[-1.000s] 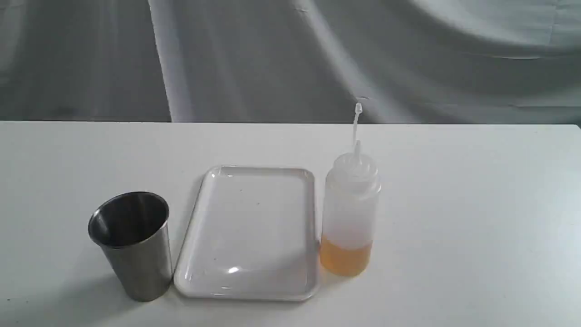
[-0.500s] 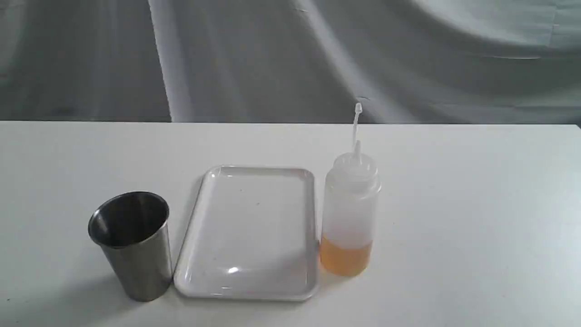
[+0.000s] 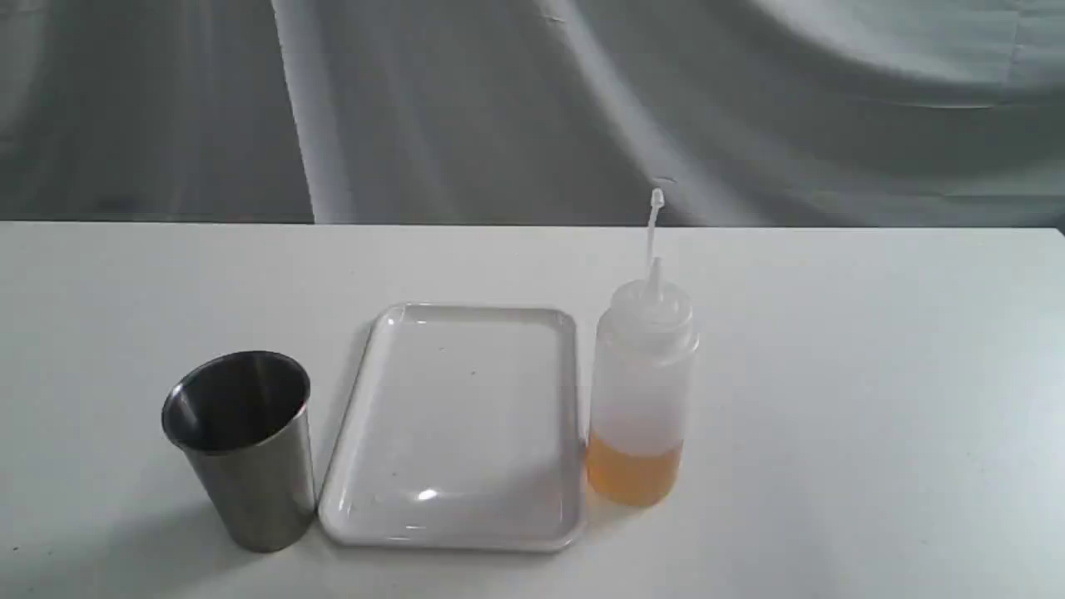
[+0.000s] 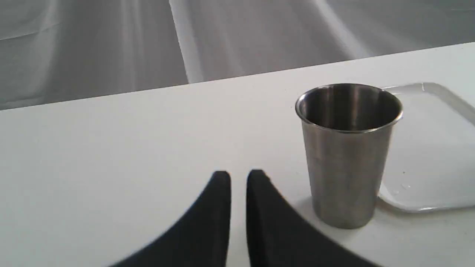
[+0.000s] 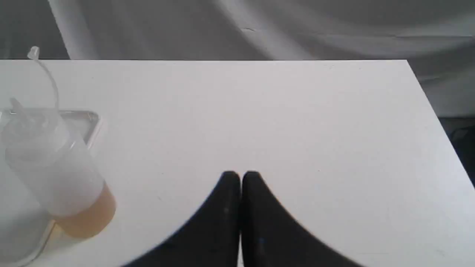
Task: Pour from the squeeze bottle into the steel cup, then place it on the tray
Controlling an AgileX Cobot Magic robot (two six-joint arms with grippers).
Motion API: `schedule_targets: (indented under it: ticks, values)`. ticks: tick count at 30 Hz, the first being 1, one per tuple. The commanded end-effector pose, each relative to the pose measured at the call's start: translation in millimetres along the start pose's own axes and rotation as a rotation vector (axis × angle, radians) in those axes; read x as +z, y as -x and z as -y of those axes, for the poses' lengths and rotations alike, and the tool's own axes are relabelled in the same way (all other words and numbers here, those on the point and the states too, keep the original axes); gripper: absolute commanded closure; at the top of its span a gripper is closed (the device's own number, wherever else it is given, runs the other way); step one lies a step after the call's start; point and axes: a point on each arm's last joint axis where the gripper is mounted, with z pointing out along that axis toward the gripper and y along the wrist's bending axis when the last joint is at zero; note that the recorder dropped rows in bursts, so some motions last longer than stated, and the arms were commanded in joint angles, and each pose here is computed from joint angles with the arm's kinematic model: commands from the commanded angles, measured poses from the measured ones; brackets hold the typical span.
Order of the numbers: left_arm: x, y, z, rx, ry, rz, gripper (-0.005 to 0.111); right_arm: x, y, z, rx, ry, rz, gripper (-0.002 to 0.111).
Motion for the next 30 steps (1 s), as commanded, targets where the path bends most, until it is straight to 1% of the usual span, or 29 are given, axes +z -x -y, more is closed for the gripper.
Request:
schedule_targets:
  ticks: [1, 4, 6, 8, 11, 14, 16, 18, 21, 24, 27, 30]
  values:
    - [0, -1, 0.2, -0.001, -0.002, 0.007, 0.098, 14, 18, 0, -0.008, -0.001, 0.04, 0.108]
    - [0, -1, 0.2, -0.001, -0.002, 0.007, 0.098, 23, 31, -8, -0.056, 0.04, 0.161, 0.108]
    - [0, -1, 0.2, -0.001, -0.002, 0.007, 0.098, 34, 38, -21, -0.09, 0.102, 0.22, 0.108]
    - [0, -1, 0.2, -0.001, -0.002, 0.007, 0.098, 45, 38, -33, -0.111, 0.159, 0.218, 0.108]
    - [0, -1, 0.2, -0.001, -0.002, 0.007, 0.098, 67, 32, -54, -0.147, 0.238, 0.164, 0.108]
    - [0, -1, 0.2, -0.001, -0.002, 0.007, 0.098, 87, 20, -75, -0.167, 0.318, 0.169, 0.108]
    - [0, -1, 0.2, -0.001, -0.002, 0.007, 0.098, 98, 10, -88, -0.129, 0.366, 0.209, 0.108]
    - [0, -1, 0.2, -0.001, -0.002, 0.007, 0.098, 108, -5, -98, -0.109, 0.395, 0.189, 0.108]
    - [0, -1, 0.2, -0.001, -0.002, 0.007, 0.098, 119, -28, -108, -0.192, 0.413, 0.105, 0.108]
    - [0, -1, 0.2, -0.001, -0.002, 0.007, 0.098, 130, -52, -117, -0.215, 0.424, 0.027, 0.108]
    - [0, -1, 0.2, -0.001, -0.002, 0.007, 0.098, 136, -69, -125, -0.233, 0.428, 0.023, 0.108]
    - [0, -1, 0.2, -0.001, -0.002, 0.007, 0.098, 142, -85, -130, -0.226, 0.399, 0.016, 0.108]
